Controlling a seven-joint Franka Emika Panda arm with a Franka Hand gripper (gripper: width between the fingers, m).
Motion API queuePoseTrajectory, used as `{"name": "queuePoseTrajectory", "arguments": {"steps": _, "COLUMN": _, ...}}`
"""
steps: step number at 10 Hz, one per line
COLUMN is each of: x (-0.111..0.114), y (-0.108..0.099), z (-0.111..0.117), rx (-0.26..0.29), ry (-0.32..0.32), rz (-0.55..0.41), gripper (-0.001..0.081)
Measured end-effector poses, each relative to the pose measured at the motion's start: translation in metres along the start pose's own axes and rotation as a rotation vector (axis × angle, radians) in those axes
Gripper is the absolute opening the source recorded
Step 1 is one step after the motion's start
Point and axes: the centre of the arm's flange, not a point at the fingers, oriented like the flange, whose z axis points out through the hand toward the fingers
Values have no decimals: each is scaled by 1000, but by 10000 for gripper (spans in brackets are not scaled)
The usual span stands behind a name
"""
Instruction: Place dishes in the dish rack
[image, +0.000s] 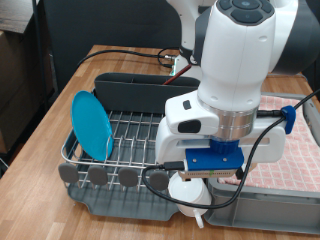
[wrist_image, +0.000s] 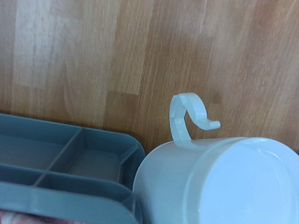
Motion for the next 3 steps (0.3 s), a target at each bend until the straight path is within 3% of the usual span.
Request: {"name": "queuePoseTrajectory", "arguments": {"steps": 3, "x": -9, "y": -7, "z": -46, "rx": -25, "ry": 32, "rz": 6, "gripper": 803}}
